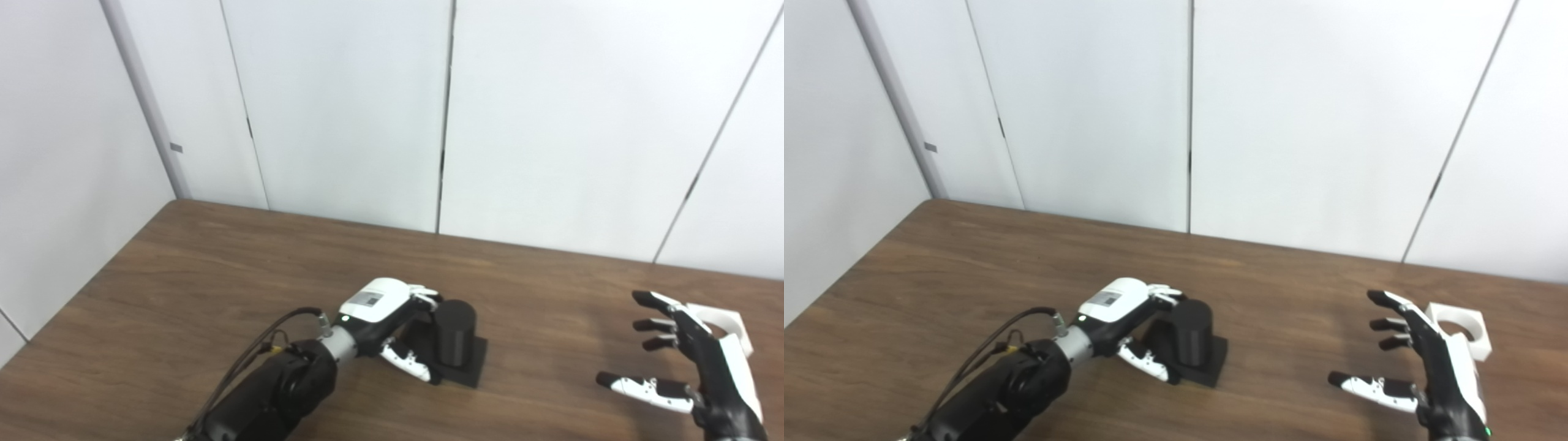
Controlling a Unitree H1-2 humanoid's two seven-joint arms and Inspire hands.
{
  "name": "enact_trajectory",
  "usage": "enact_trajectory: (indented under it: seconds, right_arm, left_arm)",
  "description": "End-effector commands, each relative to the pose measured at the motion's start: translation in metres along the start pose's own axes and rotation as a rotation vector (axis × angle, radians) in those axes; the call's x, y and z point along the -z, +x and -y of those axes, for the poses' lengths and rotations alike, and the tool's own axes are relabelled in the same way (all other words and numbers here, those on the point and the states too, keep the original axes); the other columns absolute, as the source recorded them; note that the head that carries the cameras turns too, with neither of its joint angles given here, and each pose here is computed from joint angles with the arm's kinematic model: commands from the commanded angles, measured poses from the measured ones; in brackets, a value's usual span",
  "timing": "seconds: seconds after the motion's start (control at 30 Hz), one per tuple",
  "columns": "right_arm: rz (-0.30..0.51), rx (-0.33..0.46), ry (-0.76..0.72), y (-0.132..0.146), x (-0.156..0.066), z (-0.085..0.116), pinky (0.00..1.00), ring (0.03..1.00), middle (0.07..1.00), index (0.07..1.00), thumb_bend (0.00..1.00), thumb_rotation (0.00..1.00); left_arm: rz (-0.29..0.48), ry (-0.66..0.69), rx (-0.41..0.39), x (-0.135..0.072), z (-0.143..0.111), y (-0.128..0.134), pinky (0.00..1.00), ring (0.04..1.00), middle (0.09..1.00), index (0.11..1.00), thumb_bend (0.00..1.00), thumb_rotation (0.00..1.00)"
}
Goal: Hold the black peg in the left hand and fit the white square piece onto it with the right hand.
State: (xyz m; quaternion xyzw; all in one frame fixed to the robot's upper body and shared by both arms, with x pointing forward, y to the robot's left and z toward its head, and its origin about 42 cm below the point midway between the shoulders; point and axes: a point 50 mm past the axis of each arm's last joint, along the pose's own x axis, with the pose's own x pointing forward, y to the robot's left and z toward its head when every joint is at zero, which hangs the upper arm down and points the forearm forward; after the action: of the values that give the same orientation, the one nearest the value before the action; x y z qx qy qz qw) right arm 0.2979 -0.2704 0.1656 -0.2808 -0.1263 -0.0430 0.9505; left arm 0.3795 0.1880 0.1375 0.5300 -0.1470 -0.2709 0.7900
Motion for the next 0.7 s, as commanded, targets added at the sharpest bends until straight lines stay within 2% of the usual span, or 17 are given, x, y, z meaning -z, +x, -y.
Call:
enact_trajectory:
  seconds: [0.0, 0.2, 0.47, 0.6, 0.67]
  right_arm:
    - [0.102, 0.038, 0.003, 0.012, -0.014, 0.005, 0.54, 0.672, 0.802, 0.775, 0.58, 0.00]
    - [0.122, 0.043, 0.004, 0.014, -0.016, 0.002, 0.53, 0.664, 0.798, 0.769, 0.58, 0.00]
    - [0.129, 0.041, -0.011, 0.013, -0.023, 0.000, 0.55, 0.682, 0.788, 0.767, 0.57, 0.01]
    - [0.145, 0.009, -0.094, 0.019, -0.028, 0.015, 0.58, 0.696, 0.784, 0.773, 0.60, 0.03]
    - [0.160, -0.014, -0.132, 0.025, -0.030, 0.024, 0.59, 0.705, 0.788, 0.781, 0.59, 0.01]
  left_arm:
    - [0.043, 0.043, 0.099, -0.009, 0.023, 0.002, 0.79, 0.893, 0.867, 0.486, 0.52, 0.07]
    - [0.051, 0.091, 0.160, -0.014, 0.033, 0.005, 0.82, 0.901, 0.868, 0.488, 0.52, 0.07]
    - [0.069, 0.163, 0.205, -0.009, 0.035, 0.000, 0.82, 0.897, 0.862, 0.488, 0.52, 0.07]
    - [0.065, 0.197, 0.209, -0.004, 0.034, -0.004, 0.81, 0.883, 0.867, 0.489, 0.52, 0.07]
    - [0.063, 0.198, 0.207, -0.001, 0.034, -0.007, 0.80, 0.877, 0.866, 0.489, 0.52, 0.07]
